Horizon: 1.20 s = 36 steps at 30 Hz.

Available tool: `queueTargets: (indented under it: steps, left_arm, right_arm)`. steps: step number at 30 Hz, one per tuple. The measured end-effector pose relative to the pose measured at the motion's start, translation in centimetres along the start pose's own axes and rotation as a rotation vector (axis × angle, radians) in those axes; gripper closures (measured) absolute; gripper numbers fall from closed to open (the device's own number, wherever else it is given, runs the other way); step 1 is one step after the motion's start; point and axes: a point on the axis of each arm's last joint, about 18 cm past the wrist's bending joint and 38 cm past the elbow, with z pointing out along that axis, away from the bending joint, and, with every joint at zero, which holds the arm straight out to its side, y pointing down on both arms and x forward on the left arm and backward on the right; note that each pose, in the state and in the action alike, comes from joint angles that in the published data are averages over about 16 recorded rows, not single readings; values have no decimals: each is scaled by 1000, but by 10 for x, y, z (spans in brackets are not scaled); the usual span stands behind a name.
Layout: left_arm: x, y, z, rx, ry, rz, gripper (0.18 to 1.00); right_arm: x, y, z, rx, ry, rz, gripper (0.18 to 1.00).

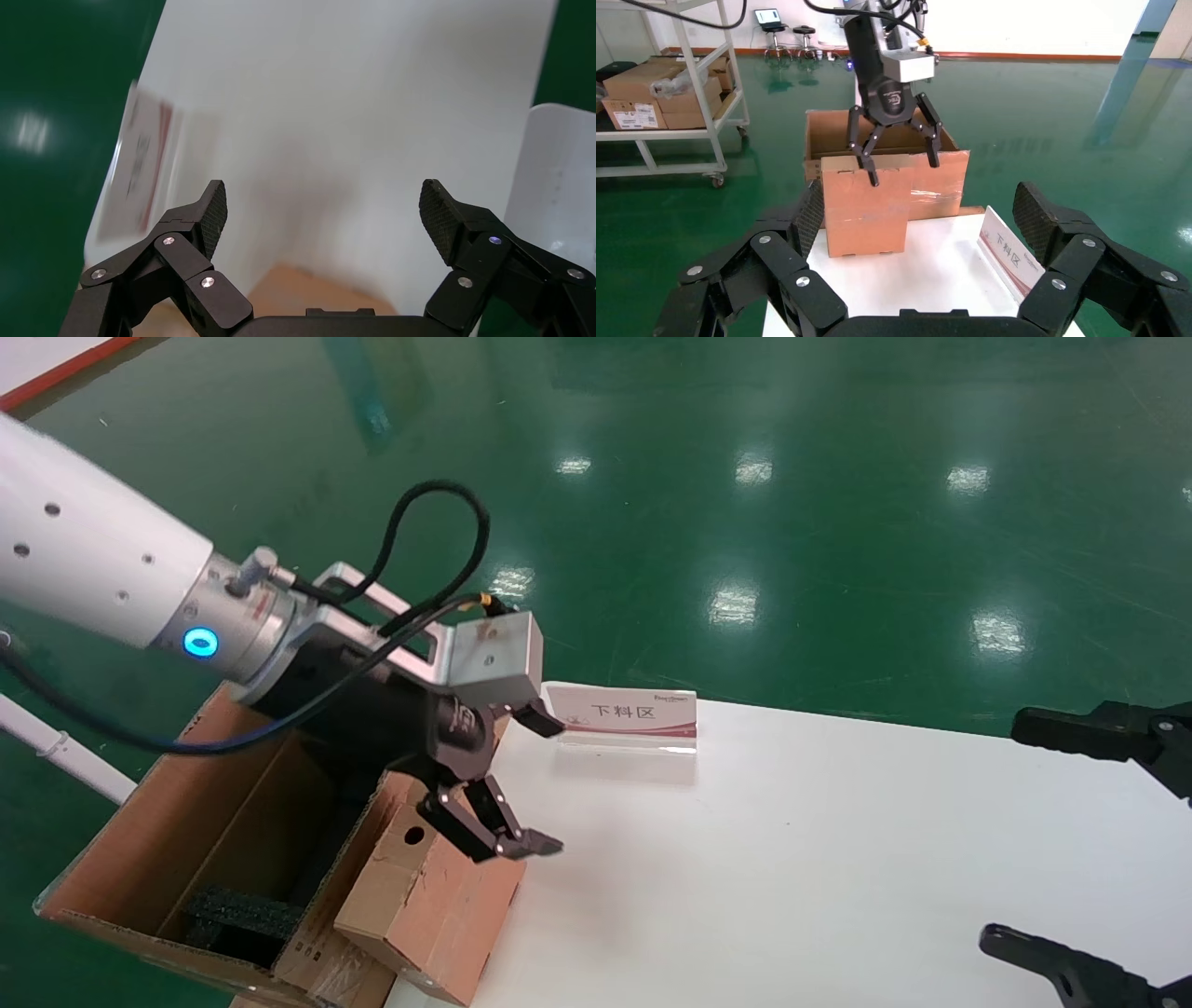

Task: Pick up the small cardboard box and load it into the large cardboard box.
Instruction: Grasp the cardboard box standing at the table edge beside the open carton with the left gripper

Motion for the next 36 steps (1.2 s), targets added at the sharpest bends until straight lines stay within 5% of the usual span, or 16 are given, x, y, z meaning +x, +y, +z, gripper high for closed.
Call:
queueTargets:
  steps: [18, 36]
  left_arm:
    - [-5, -12, -14, -361, -65, -211, 184]
    - [2, 1, -9, -536, -88, -385, 184]
  right_arm:
    - [0, 0, 0, 0, 0, 0, 178]
    - [0, 0, 0, 0, 0, 0, 178]
